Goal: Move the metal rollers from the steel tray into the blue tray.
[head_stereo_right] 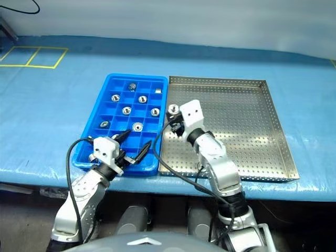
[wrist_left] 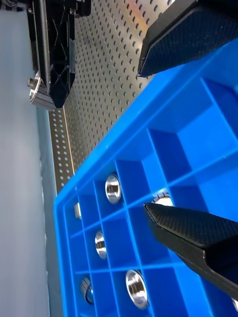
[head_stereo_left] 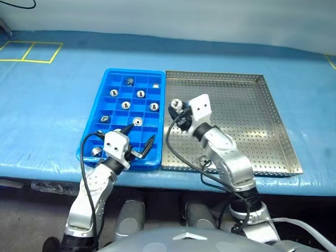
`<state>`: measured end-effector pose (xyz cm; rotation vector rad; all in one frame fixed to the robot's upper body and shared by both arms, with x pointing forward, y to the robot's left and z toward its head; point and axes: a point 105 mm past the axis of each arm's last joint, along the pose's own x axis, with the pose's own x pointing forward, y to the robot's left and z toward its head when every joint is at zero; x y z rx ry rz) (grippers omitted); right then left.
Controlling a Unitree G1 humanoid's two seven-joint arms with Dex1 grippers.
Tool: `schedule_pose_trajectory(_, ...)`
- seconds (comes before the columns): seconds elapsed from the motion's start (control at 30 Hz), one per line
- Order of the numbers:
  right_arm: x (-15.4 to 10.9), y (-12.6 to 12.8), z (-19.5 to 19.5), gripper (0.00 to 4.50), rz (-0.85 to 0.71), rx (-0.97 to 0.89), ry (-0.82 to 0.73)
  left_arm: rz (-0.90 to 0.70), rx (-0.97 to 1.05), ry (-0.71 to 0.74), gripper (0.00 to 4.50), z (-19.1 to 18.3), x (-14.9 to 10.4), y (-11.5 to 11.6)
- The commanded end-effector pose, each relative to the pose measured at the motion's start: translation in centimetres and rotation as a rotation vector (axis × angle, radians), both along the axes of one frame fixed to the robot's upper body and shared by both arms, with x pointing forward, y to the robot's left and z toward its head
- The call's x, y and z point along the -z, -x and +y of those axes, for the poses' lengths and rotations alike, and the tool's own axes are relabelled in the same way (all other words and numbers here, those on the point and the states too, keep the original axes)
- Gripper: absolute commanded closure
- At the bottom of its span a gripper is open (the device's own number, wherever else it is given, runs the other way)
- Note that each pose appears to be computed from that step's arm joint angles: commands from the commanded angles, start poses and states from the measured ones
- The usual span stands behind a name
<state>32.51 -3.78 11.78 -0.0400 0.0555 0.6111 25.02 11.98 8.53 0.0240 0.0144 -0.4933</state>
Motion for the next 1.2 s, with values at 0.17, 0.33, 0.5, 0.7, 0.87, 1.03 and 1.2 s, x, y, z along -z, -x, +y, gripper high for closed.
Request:
schedule_pose_trajectory(0.17,-0.6,1.7,4.7,2.81,0.018,-0.211,0.013,-0.043,-0.047,0.008,0.00,1.3,-1.1,1.3)
schedule_pose_trajectory(0.33,0.6,3.2,5.5,2.81,0.133,-0.299,0.101,-0.034,-0.056,0.015,0.00,1.4,-0.8,1.6)
schedule_pose_trajectory(0.5,1.5,3.2,4.9,2.81,0.194,-0.266,0.214,-0.024,-0.042,0.022,0.00,1.1,-0.5,1.9)
schedule_pose_trajectory(0.7,1.1,2.8,4.1,2.81,0.260,-0.202,0.287,-0.015,-0.026,0.027,0.00,0.8,-0.1,1.9)
schedule_pose_trajectory(0.87,1.2,3.0,3.8,2.81,0.305,-0.186,0.365,-0.017,0.003,0.025,0.00,0.4,-0.1,1.9)
schedule_pose_trajectory(1.03,1.5,3.2,3.6,2.81,0.319,-0.203,0.420,-0.012,0.049,0.005,0.00,0.0,0.0,2.2)
schedule_pose_trajectory(1.2,2.1,3.0,3.0,1.59,0.330,-0.172,0.431,0.007,0.091,-0.001,0.00,-0.3,0.2,2.4)
